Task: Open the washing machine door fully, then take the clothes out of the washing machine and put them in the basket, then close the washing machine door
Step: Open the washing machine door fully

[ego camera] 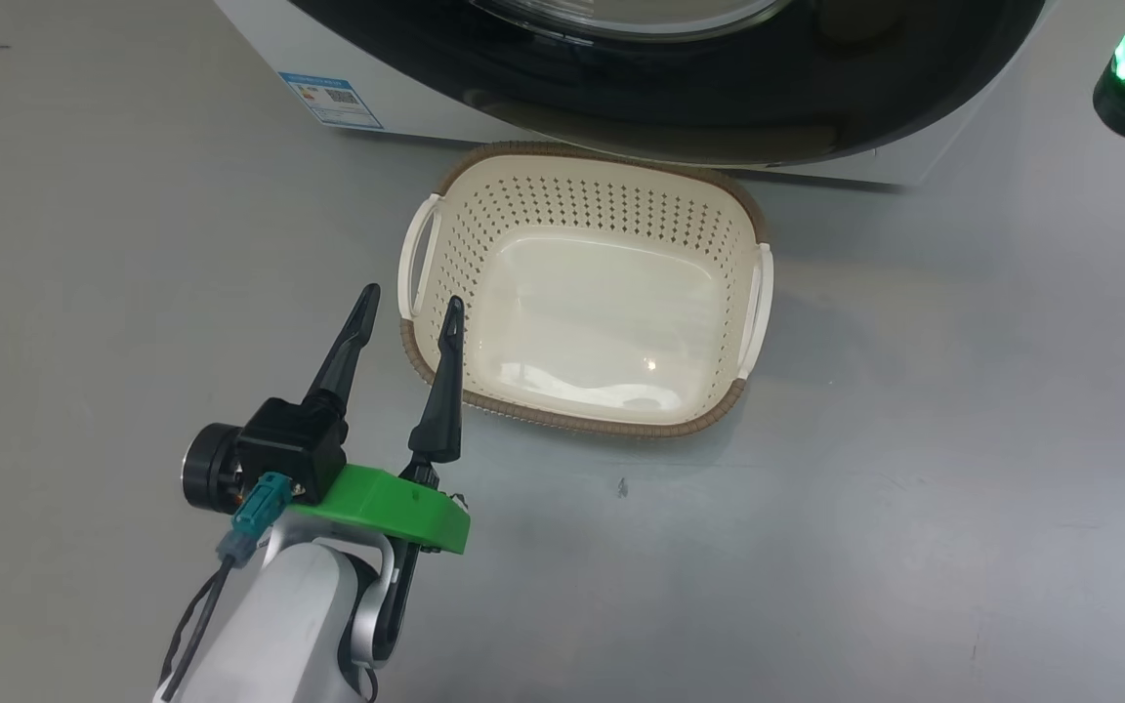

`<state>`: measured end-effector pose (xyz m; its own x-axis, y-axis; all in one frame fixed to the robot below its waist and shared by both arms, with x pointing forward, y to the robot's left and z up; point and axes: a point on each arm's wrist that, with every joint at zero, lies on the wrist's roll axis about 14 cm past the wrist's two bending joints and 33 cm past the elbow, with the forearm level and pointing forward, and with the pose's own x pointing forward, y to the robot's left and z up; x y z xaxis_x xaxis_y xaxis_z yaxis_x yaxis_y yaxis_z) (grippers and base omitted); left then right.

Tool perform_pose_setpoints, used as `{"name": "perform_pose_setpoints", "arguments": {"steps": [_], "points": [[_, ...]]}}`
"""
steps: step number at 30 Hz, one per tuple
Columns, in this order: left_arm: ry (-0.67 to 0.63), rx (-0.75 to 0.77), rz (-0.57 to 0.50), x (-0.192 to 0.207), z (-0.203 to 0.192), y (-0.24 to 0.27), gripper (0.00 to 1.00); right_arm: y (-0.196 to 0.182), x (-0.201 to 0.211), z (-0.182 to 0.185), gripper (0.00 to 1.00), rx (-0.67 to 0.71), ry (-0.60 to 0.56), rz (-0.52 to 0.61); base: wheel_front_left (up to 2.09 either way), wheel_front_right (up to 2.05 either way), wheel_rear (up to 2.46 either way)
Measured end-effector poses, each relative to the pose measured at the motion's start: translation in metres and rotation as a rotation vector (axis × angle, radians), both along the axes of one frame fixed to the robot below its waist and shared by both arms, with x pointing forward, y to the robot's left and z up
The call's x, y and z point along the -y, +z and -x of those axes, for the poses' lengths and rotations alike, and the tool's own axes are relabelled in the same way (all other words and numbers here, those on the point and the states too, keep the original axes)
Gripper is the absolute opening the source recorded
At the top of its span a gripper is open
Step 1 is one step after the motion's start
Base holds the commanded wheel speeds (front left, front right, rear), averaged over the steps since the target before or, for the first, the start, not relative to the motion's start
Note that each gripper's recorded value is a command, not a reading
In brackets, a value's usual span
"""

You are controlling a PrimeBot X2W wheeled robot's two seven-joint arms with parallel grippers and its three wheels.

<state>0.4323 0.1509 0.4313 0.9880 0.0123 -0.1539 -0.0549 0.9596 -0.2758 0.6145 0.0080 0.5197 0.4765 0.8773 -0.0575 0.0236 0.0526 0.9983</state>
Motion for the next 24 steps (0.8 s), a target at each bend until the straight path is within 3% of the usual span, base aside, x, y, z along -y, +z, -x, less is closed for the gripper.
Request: {"name": "perform_pose_setpoints", "arguments": {"steps": [24], "points": [[-0.001,0.048,0.004,0.002,0.013,0.023,1.0,-0.005,-0.028,0.083,0.0,-0.029,0.176,-0.027,0.0,0.0,0.0]]}}
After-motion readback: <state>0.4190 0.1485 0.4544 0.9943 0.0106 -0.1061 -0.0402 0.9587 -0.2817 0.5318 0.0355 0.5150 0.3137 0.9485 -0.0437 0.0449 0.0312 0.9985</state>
